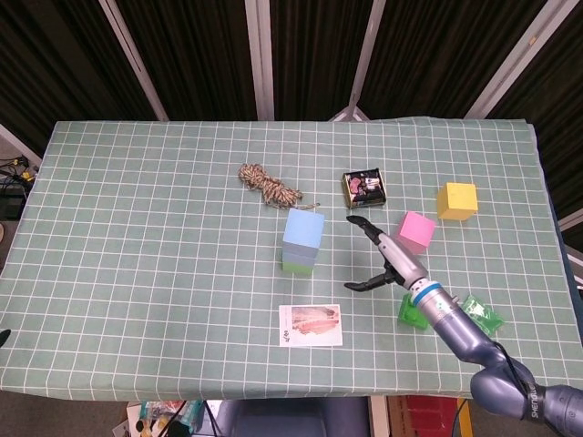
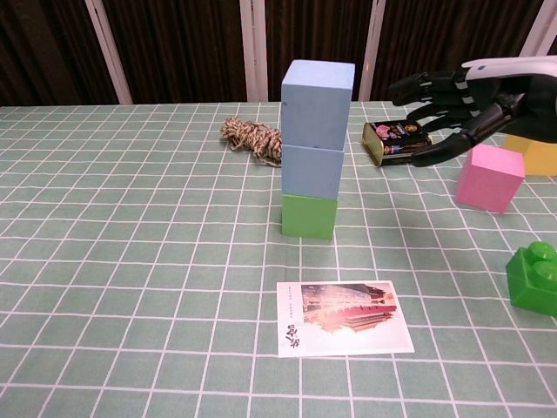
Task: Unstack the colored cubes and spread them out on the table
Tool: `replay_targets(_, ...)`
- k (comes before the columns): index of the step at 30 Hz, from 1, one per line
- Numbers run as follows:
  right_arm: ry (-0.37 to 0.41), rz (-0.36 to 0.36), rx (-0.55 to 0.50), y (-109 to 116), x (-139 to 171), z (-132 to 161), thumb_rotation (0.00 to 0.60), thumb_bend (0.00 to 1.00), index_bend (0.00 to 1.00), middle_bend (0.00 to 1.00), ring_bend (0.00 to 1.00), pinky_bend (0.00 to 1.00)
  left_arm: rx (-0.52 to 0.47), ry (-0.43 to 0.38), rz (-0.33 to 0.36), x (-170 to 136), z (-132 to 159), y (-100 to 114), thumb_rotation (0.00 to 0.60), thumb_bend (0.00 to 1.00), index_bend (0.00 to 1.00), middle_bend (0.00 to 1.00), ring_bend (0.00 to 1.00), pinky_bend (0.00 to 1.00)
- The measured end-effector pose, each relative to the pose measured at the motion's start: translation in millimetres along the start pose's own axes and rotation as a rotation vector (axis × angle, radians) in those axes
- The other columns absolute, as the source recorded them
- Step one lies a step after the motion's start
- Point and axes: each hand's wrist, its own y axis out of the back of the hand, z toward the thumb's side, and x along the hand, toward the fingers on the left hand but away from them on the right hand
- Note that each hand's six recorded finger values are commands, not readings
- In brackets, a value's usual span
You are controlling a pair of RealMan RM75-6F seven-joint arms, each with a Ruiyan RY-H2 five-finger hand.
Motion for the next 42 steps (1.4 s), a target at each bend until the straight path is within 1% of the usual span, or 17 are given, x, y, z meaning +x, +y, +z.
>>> replay_targets(4,0.013,-0.052,-0.027,-5,-14,9,0.6,0.13,0.02,0.0,0.0,0.0,0.004,0.02,0.017,2,-3,2,0.6,0.17,0.24,0.09,0.0,0.0)
replay_targets(10,0.005,-0.162,-0.012,-6,-35,21,0.6,0.13,0.02,0.0,0.0,0.0,0.002,0.034,0.027,4,-5,3,0.6,0.17,0.24,0.09,0.0,0.0)
replay_targets(13,-0.004,-0.196,-0.003,-8,-41,27,0.6,0.13,0.02,0.0,0.0,0.0,0.001,0.032,0.025,3,-4,3,0.6,0.17,0.24,0.09,0.0,0.0)
replay_targets(18,-0.008,-0.196,-0.011,-19,-48,39,0.6,0.13,0.02,0.0,0.0,0.0,0.002,0.035,0.025,4,-5,3,0.6,0.17,0.24,0.09,0.0,0.0)
replay_targets(21,-0.006,-0.196,-0.008,-24,-52,46,0.6,0.13,0.02,0.01,0.04,0.0,-0.002,0.035,0.027,4,-5,4,0.6,0.17,0.24,0.09,0.0,0.0)
replay_targets(23,-0.004,-0.197,-0.003,-27,-54,51,0.6,0.13,0.03,0.05,0.1,0.0,-0.003,0.036,0.028,4,-6,5,0.6,0.17,0.24,0.09,0.0,0.0)
replay_targets(26,0.006,-0.196,0.002,-31,-56,59,0.6,0.13,0.04,0.12,0.16,0.0,-0.005,0.036,0.028,4,-6,5,0.6,0.17,0.24,0.09,0.0,0.0)
replay_targets(30,0.012,-0.195,-0.008,-36,-57,65,0.6,0.13,0.04,0.14,0.17,0.0,-0.006,0.037,0.025,5,-7,5,0.6,0.17,0.24,0.09,0.0,0.0)
replay_targets(34,0.012,-0.19,-0.019,-39,-59,69,0.6,0.13,0.05,0.18,0.23,0.0,0.006,0.034,0.019,5,-5,3,0.6,0.17,0.24,0.09,0.0,0.0)
replay_targets(36,0.012,-0.193,-0.013,-39,-59,70,0.6,0.13,0.08,0.21,0.26,0.0,0.014,0.024,0.008,4,-2,0,0.6,0.17,0.24,0.09,0.0,0.0)
replay_targets(38,0.01,-0.201,-0.006,-39,-60,71,0.6,0.13,0.14,0.24,0.29,0.01,0.018,0.019,0.004,4,-1,-2,0.6,0.17,0.24,0.09,0.0,0.0)
replay_targets(40,0.012,-0.211,0.001,-38,-60,72,0.6,0.13,0.19,0.27,0.31,0.02,0.019,0.02,0.004,4,0,-2,0.6,0.17,0.24,0.09,0.0,0.0)
replay_targets(42,0.014,-0.22,0.006,-37,-60,73,0.6,0.13,0.22,0.28,0.33,0.05,0.015,0.023,0.008,4,-1,-1,0.6,0.17,0.24,0.09,0.0,0.0)
